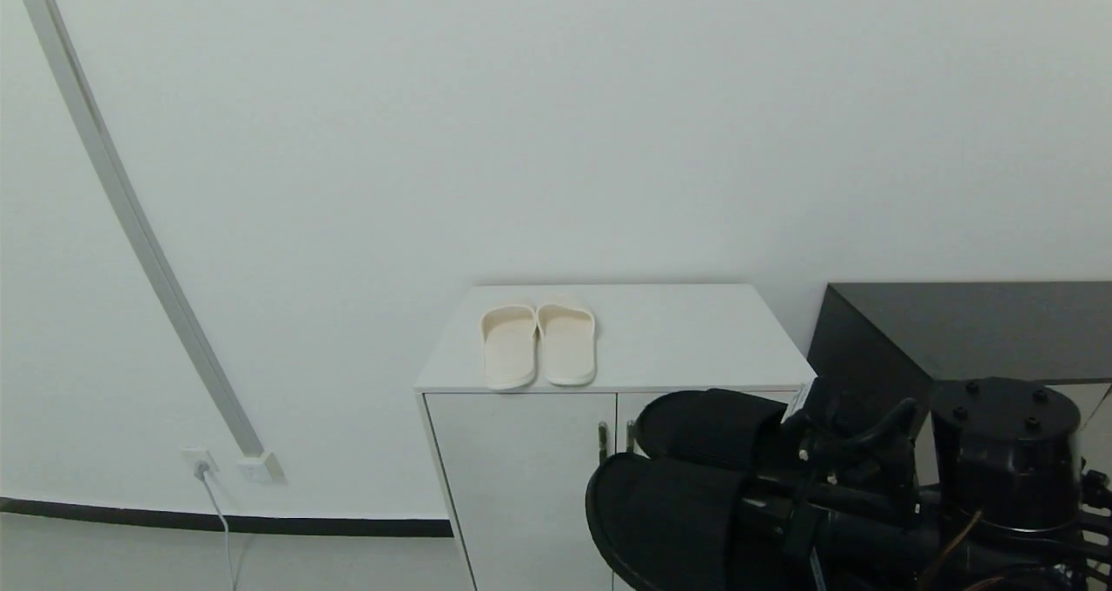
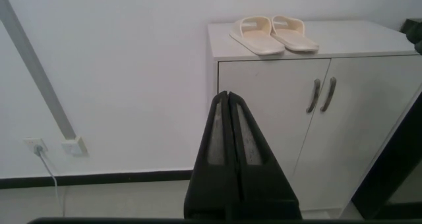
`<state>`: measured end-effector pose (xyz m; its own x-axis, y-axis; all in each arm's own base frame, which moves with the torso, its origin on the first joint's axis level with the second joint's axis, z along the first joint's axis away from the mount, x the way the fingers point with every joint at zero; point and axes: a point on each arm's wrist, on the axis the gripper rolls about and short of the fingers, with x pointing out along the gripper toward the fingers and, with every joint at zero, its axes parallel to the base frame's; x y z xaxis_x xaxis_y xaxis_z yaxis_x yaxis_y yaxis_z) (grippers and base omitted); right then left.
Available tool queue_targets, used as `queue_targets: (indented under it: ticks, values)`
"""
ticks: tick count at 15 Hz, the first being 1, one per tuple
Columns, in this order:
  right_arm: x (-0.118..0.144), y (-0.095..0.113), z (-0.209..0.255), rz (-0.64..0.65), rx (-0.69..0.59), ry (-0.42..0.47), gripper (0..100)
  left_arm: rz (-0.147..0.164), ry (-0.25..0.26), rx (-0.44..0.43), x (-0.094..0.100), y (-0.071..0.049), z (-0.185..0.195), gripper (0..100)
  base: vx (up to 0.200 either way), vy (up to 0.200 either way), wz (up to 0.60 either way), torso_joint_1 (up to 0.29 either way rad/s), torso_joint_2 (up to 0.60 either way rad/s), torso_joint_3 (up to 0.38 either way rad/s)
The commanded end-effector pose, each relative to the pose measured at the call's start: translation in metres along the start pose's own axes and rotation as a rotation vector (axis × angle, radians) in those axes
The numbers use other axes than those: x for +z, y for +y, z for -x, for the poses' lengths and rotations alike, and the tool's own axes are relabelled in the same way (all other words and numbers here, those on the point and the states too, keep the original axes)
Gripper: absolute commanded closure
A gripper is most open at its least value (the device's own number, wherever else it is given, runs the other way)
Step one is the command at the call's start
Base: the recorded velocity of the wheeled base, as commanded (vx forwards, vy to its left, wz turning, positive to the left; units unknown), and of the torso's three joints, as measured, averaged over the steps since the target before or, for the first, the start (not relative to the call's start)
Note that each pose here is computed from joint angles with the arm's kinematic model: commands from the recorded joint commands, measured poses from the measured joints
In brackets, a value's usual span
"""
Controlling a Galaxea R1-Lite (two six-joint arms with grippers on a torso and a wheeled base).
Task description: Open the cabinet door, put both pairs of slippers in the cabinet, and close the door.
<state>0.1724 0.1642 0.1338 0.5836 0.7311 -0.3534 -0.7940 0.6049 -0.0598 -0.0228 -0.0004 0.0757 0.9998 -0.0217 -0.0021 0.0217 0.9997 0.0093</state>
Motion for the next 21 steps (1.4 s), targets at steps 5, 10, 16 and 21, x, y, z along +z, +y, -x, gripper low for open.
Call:
queue_targets:
  ticks: [5, 10, 16, 21]
  values:
    - [-0.007, 0.001, -0.002, -0.003, 0.01, 0.03, 100, 0.0, -0.001, 0.0, 0.0, 0.0, 0.0, 100, 0.0, 0.0, 0.0, 0.0, 0.0, 0.0]
    - [-0.013, 0.002, 0.0, 0.0, 0.006, 0.021, 100, 0.0, -0.001, -0.001, 0.0, 0.0, 0.0, 0, 0.0, 0.0, 0.0, -0.105, 0.24, 0.134]
    - [-0.018, 0.004, 0.002, 0.004, 0.007, 0.033, 100, 0.0, -0.001, 0.0, 0.0, 0.0, 0.0, 0, 0.0, 0.0, 0.0, -0.183, 0.42, 0.237]
    - [-0.026, 0.005, 0.004, 0.0, 0.019, 0.061, 100, 0.0, -0.001, -0.001, 0.0, 0.0, 0.0, 0, 0.0, 0.0, 0.0, -0.225, 0.54, 0.317]
